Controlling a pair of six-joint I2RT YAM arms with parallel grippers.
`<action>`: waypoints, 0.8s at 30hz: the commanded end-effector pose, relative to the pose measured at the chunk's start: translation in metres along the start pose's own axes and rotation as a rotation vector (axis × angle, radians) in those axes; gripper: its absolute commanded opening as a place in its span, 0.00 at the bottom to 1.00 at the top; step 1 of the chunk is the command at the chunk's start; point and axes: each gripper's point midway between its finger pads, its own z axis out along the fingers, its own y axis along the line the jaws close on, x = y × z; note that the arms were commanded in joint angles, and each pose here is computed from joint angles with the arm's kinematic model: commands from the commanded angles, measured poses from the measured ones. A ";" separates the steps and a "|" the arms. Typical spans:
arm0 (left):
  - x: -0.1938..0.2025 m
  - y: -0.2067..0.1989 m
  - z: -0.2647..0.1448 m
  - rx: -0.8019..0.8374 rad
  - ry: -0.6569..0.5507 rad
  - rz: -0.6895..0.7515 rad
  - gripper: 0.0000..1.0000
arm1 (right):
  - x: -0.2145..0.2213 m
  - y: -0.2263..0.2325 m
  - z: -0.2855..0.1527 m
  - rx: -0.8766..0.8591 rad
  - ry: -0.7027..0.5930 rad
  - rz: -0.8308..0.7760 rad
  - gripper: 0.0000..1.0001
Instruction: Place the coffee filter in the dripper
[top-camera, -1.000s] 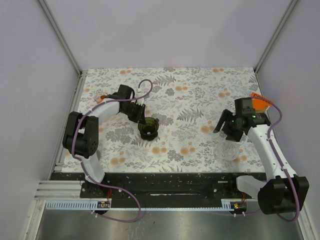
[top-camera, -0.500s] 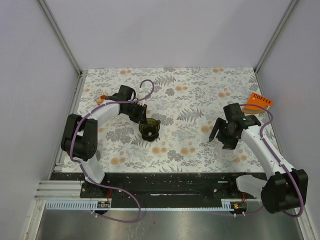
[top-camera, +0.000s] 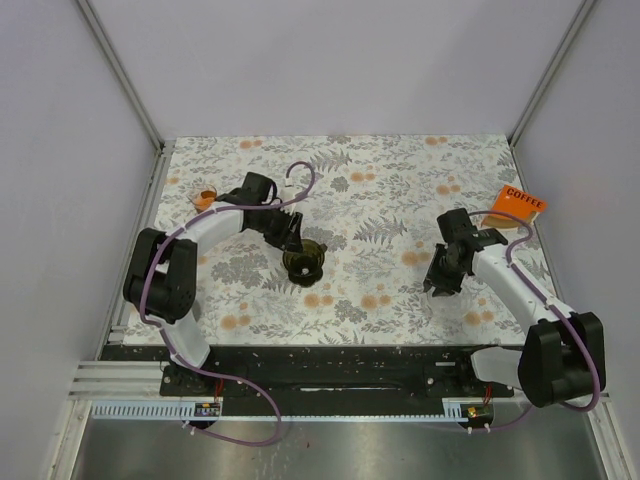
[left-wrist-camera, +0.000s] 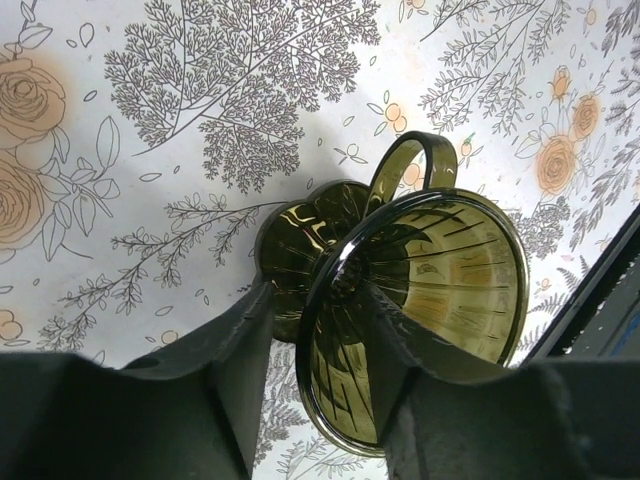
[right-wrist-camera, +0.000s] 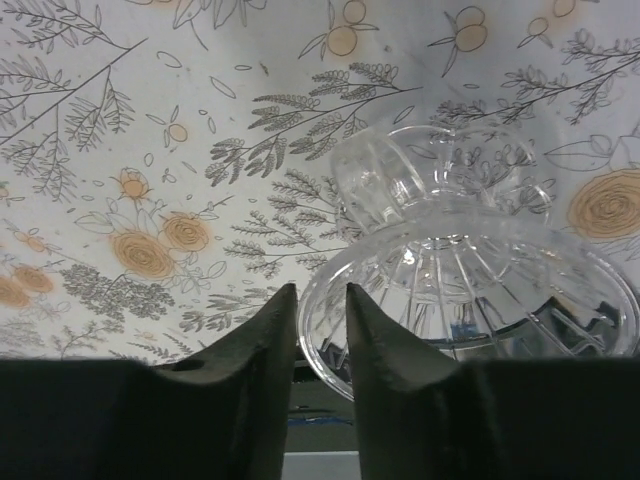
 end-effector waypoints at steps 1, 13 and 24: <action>-0.021 -0.018 -0.019 0.028 -0.075 0.086 0.49 | -0.010 0.015 -0.003 -0.043 -0.037 -0.052 0.26; -0.047 -0.024 -0.071 0.002 -0.094 0.061 0.61 | -0.027 0.090 -0.035 -0.147 -0.106 -0.371 0.00; -0.057 -0.003 -0.118 -0.026 -0.184 -0.013 0.63 | -0.046 0.184 -0.077 -0.132 -0.350 -0.925 0.00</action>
